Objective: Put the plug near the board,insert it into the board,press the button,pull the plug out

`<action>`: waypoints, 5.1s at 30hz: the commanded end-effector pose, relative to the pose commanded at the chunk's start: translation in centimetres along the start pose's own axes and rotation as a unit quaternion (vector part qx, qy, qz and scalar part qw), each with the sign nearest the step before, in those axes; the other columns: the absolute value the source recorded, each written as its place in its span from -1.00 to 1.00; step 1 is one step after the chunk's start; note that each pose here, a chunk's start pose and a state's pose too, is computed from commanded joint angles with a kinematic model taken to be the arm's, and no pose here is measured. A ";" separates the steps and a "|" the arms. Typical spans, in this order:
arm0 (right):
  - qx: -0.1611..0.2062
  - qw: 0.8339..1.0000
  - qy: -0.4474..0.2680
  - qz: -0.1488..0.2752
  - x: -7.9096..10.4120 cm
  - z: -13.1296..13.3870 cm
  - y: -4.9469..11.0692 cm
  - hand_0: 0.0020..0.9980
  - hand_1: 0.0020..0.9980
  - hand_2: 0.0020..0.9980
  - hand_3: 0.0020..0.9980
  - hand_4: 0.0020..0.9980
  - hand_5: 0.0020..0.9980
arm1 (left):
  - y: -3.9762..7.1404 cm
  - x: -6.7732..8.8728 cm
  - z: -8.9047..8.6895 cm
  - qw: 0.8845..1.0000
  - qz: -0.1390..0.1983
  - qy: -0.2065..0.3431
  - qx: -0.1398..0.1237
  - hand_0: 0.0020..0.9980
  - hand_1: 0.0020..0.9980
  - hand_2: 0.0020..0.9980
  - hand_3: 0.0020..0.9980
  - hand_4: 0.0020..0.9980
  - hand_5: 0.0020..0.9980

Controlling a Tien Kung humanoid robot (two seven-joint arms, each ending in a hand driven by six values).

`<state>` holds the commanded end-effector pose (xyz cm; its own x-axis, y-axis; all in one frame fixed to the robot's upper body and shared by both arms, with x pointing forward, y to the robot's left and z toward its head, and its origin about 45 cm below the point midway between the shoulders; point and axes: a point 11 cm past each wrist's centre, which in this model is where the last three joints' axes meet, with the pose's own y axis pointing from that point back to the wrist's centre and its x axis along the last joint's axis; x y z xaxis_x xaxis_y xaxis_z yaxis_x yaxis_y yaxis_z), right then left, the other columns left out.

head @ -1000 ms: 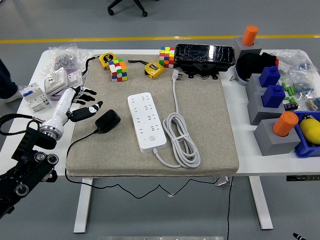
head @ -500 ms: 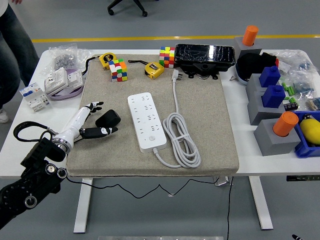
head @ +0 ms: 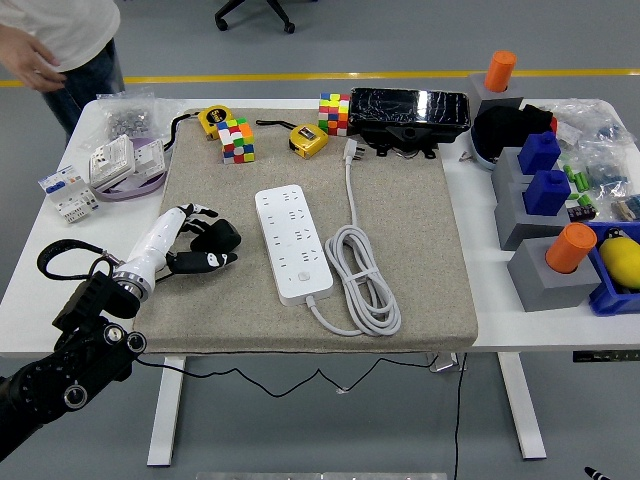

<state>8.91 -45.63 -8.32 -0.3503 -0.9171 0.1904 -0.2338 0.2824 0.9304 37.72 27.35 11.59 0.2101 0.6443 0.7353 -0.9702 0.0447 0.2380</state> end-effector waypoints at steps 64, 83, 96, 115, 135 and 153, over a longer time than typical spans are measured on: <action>0.002 1.000 0.008 0.004 0.4 -0.2 0.0 0.09 0.29 0.33 0.13 0.82 -0.14 | -1.4 -1.2 4.9 0.994 -0.048 -0.020 -0.093 -0.26 -0.32 -0.17 0.05 0.14 -1.00; 0.004 1.000 0.007 0.004 0.3 -0.4 0.0 0.09 0.29 0.33 0.13 0.82 -0.14 | -1.5 -0.9 4.6 0.994 -0.052 -0.032 -0.092 -0.25 -0.32 -0.17 0.04 0.15 -1.00; 0.005 1.000 0.009 0.005 0.4 -0.5 0.0 0.09 0.29 0.33 0.13 0.82 -0.14 | -1.5 -1.0 4.5 0.993 -0.066 -0.037 -0.094 -0.25 -0.32 -0.17 0.05 0.14 -1.00; 0.003 1.000 0.009 0.005 0.4 -0.4 0.0 0.09 0.29 0.33 0.13 0.82 -0.14 | -1.5 -1.2 4.4 0.992 -0.075 -0.040 -0.092 0.34 0.53 0.50 0.58 1.00 -0.46; -0.004 1.000 0.005 0.005 0.4 0.6 0.0 0.09 0.29 0.33 0.13 0.82 -0.14 | 1.2 0.2 6.3 0.985 0.019 0.027 -0.169 0.35 0.52 0.50 0.55 0.96 0.07; 0.005 1.000 0.011 0.006 0.5 -0.3 0.1 0.09 0.29 0.33 0.13 0.82 -0.15 | 5.2 -3.0 4.0 0.991 -0.004 -0.008 -0.133 0.59 0.69 0.68 0.63 0.84 0.16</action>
<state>9.00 -46.15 -8.04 -0.3337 -0.9193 0.2084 -0.2396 0.2966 0.9245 32.49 22.65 13.17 0.2183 0.6310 0.7444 -0.9653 0.2518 0.0696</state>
